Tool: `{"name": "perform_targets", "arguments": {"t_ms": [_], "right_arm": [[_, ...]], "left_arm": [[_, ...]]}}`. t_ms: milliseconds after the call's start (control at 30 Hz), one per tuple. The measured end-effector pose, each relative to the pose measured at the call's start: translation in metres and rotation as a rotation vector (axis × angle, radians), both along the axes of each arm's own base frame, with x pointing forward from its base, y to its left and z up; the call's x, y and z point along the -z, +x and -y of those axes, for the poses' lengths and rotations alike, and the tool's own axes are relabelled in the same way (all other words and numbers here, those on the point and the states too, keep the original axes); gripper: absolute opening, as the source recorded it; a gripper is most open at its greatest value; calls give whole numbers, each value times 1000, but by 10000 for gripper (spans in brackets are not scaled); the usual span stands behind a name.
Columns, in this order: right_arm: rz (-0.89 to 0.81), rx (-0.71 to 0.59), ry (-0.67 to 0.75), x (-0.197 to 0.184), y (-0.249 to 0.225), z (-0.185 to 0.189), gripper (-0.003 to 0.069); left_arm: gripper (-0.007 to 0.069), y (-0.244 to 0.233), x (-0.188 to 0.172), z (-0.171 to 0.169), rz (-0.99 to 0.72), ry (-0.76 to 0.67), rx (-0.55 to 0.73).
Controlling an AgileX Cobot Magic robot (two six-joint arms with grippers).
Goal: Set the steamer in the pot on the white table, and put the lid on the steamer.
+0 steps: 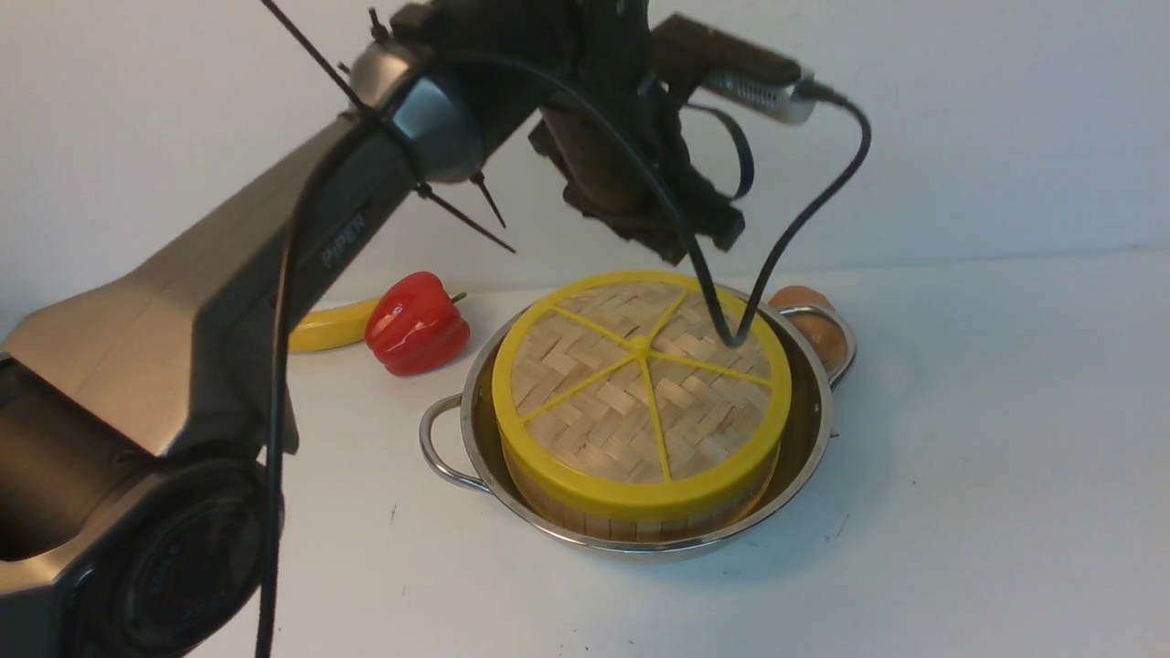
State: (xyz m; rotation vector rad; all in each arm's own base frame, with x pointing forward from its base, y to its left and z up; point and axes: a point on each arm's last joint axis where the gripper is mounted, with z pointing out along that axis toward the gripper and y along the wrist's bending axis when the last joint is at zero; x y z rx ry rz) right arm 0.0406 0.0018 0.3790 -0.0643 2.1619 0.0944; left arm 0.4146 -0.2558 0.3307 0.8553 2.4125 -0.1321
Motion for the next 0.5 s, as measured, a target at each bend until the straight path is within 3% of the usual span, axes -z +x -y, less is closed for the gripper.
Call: {"name": "perform_targets", "arguments": {"t_ms": [167,233,333,500], "right_arm": [[4,11,-24,0,0,2,132],[7,18,-41,0,0,3,133],[11,31,-61,0,1,5,134],[16,45,-86,-1,1,8,137]], "left_arm": [[226,-15,-45,-10,88,-57,-2],[107,-33,-79,-20,149,-101,-9],[5,-57,-120,-35,225,-154,-13],[-24,-111,-181,-72,361,-206,-26]]}}
